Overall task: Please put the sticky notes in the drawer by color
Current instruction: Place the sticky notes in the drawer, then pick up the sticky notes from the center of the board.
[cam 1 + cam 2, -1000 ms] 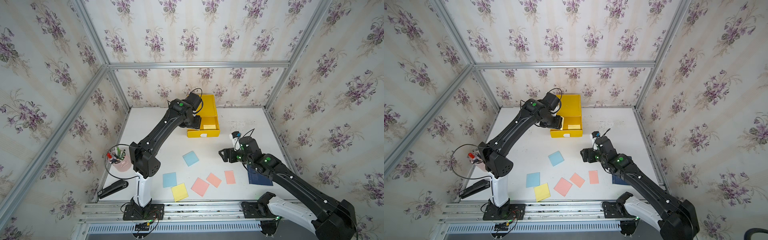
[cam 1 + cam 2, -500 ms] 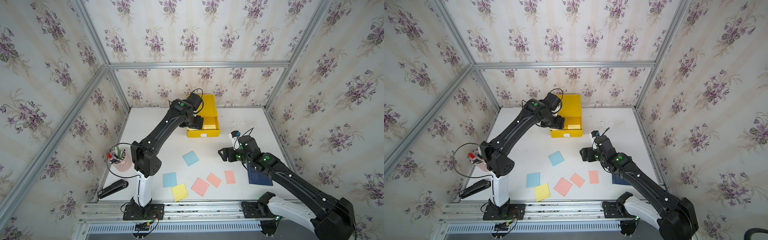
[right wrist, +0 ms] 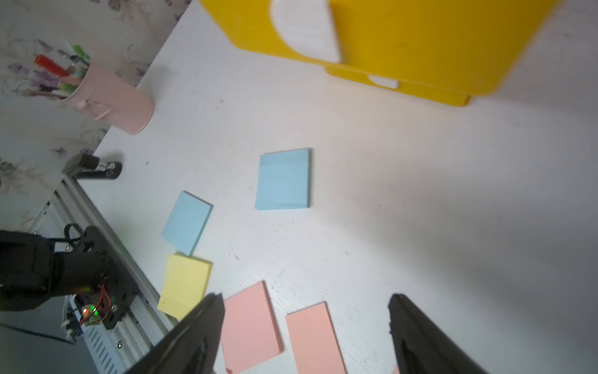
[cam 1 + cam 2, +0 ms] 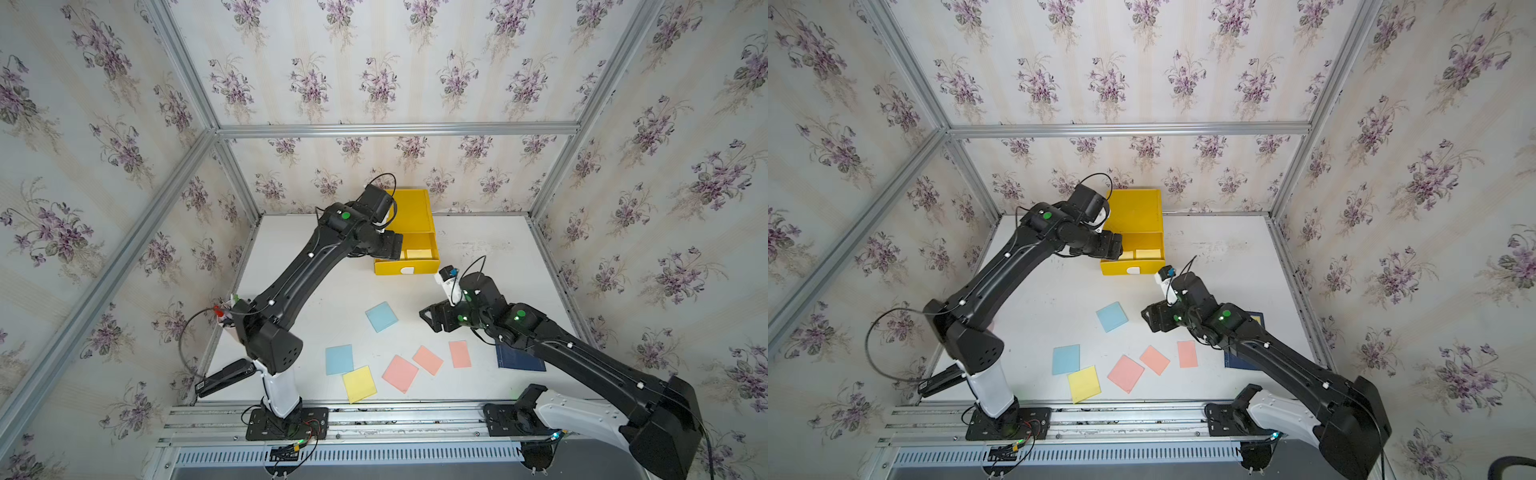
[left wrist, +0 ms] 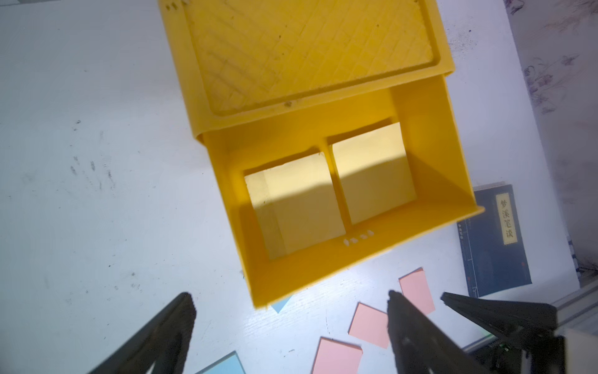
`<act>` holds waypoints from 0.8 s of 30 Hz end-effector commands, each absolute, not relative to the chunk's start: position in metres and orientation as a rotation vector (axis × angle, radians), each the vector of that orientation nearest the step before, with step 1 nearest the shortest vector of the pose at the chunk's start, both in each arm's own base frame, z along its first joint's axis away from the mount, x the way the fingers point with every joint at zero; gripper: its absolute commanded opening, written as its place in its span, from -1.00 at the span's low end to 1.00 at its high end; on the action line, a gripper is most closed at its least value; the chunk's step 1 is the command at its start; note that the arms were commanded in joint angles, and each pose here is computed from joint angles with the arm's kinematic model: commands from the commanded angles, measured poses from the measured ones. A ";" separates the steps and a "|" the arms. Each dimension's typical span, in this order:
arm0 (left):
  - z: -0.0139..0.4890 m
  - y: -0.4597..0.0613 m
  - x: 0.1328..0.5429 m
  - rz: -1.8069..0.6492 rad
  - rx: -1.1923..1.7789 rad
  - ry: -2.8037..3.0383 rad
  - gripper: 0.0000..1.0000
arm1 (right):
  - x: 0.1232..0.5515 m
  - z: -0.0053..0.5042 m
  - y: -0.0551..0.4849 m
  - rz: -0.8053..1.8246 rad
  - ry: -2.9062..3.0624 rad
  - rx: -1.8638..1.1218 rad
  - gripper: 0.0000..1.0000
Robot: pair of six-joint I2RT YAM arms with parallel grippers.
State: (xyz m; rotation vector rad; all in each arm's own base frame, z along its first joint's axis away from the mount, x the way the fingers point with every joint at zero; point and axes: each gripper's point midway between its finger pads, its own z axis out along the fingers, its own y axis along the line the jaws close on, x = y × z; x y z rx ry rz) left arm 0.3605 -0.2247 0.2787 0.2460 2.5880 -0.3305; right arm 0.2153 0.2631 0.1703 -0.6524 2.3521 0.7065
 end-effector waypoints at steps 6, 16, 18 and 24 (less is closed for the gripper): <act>0.214 -0.150 0.305 -0.380 0.086 2.710 0.88 | 0.122 0.112 0.329 0.705 2.571 -0.791 0.82; 0.165 -0.116 0.295 -0.537 -0.091 2.744 0.88 | 0.079 0.067 0.391 0.622 2.694 -0.893 0.91; 0.159 -0.112 0.296 -0.524 -0.108 2.752 0.88 | 0.076 0.058 0.400 0.587 2.713 -0.926 0.92; 0.153 -0.102 0.304 -0.485 -0.147 2.747 0.88 | 0.068 0.035 0.418 0.491 2.747 -0.983 0.93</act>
